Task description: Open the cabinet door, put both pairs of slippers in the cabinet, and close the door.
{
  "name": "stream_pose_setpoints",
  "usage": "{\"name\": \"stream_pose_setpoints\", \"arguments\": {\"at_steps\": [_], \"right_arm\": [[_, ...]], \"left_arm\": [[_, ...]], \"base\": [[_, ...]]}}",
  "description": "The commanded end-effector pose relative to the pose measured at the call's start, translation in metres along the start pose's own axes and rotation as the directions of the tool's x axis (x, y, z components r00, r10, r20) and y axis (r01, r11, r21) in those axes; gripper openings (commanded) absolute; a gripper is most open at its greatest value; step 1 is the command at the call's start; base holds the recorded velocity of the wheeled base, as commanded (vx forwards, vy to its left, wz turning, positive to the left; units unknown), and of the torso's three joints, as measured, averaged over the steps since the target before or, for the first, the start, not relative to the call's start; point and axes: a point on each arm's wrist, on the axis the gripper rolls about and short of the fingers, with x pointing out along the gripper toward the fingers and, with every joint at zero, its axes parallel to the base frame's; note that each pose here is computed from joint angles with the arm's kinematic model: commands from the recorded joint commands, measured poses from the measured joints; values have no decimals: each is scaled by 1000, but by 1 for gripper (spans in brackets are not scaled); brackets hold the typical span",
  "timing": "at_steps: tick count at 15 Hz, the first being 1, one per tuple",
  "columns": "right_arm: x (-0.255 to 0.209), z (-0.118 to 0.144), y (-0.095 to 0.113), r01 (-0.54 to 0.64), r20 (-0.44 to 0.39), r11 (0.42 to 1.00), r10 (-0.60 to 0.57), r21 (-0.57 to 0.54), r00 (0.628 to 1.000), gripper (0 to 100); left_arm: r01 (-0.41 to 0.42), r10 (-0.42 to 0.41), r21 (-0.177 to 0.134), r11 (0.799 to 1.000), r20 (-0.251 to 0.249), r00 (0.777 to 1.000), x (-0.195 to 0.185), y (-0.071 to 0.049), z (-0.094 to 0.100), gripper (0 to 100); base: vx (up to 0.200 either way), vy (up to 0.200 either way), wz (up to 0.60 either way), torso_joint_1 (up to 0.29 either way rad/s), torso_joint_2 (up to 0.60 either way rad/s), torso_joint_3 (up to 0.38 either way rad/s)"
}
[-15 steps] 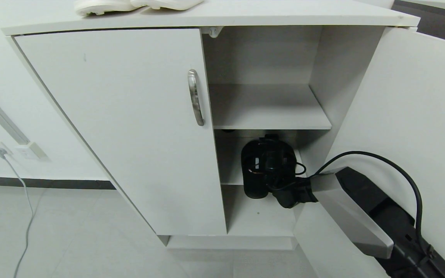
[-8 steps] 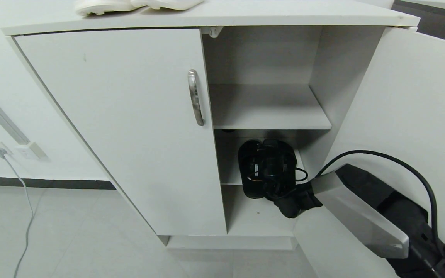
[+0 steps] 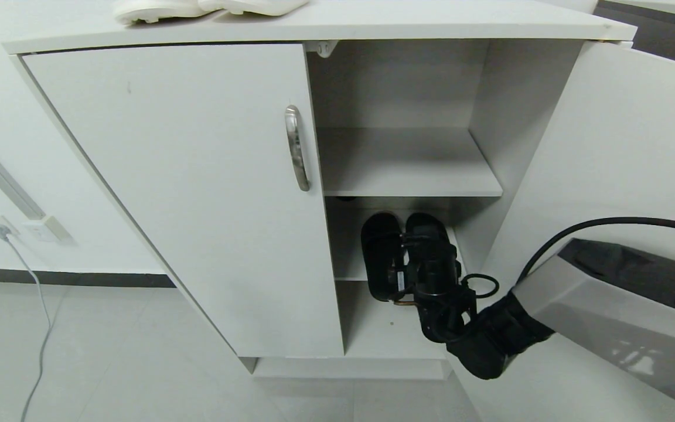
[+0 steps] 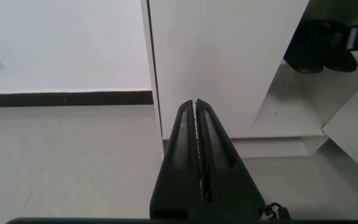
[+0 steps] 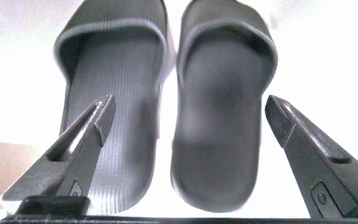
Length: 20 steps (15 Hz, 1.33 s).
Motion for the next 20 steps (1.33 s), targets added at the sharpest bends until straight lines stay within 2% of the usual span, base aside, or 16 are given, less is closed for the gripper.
{"name": "stream_pose_setpoints", "arguments": {"at_steps": [1, 4, 10, 18, 20], "right_arm": [[-42, 20, -11, -40, 28, 999, 40, 17, 999, 100], [-66, 28, -18, -73, 51, 997, 71, 37, 996, 100], [-67, 26, -18, -75, 48, 996, 72, 55, 996, 100], [-71, 24, -16, -86, 41, 995, 84, 46, 996, 100], [-73, 23, -15, -90, 40, 995, 89, 44, 995, 100]], "left_arm": [[0, 0, 0, 1000, -2, 1000, 0, 0, 0, 0], [0, 0, 0, 1000, -2, 1000, 0, 0, 0, 0], [1, -1, 0, 1000, -2, 1000, 0, 0, 0, 0], [0, 0, 2, 1000, -2, 1000, 0, 0, 0, 0], [0, 0, 0, 1000, -2, 1000, 0, 0, 0, 0]], "base": [[0, 0, 0, 0, 0, 0], [0, 0, 0, 0, 0, 0], [0, 0, 0, 0, 0, 0], [-200, 0, 0, 2, 1, 4], [0, 0, 0, 0, 0, 0]]}}
